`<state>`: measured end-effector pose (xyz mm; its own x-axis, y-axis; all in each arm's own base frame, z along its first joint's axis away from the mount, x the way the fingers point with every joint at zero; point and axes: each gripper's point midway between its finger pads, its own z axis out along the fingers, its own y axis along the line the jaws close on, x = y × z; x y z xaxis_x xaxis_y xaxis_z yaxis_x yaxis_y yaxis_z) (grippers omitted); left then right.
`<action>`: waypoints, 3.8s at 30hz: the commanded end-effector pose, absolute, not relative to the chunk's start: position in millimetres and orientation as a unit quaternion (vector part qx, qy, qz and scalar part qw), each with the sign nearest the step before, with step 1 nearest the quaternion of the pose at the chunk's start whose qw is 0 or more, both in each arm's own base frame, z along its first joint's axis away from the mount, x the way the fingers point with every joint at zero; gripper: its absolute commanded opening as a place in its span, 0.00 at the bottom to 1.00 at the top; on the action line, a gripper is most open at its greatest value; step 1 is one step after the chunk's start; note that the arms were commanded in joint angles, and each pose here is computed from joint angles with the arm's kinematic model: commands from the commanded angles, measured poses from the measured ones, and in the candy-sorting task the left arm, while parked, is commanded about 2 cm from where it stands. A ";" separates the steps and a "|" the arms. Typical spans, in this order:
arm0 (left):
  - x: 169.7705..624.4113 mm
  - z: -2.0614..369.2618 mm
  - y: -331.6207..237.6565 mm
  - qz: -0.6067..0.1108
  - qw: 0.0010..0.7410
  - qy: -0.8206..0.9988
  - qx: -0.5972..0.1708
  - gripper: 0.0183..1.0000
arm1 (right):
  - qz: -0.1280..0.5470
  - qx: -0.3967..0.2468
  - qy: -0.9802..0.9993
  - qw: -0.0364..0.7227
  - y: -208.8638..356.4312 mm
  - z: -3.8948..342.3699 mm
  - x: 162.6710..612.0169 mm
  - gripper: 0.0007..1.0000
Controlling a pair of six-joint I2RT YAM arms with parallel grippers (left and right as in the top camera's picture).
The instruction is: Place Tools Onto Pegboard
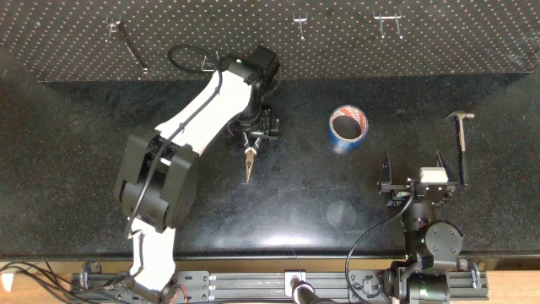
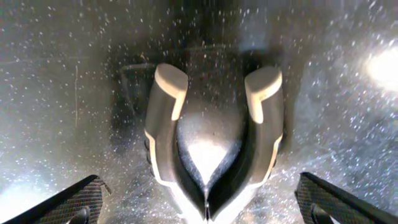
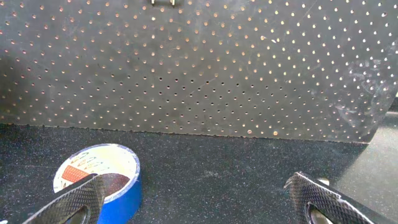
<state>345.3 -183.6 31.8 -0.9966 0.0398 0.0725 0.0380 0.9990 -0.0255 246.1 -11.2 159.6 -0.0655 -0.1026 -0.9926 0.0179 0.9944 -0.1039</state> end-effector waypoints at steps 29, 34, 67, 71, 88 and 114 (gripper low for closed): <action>351.4 7.6 -188.3 0.011 0.046 -0.999 0.000 0.75 | -0.051 -0.029 0.729 0.682 -13.1 158.9 245.7 0.98; 351.5 7.6 -188.3 0.011 0.045 -0.999 0.000 0.71 | -0.051 -0.029 0.729 0.682 -13.1 158.9 245.7 0.97; 360.0 24.2 -192.4 0.025 0.017 -1.000 -0.001 0.01 | -0.051 -0.029 0.729 0.682 -13.1 158.9 245.7 0.98; 363.5 43.9 -194.4 0.036 -0.005 -0.999 -0.002 0.01 | -0.052 -0.029 0.729 0.682 -13.1 158.9 245.7 0.98; 373.6 163.7 -181.0 0.060 -0.162 -0.985 0.002 0.01 | -0.051 -0.029 0.729 0.682 -13.1 158.9 245.7 0.98; 421.0 333.5 -102.7 -0.056 -0.624 -0.776 0.077 0.01 | -0.051 -0.029 0.729 0.682 -13.1 158.9 245.7 0.98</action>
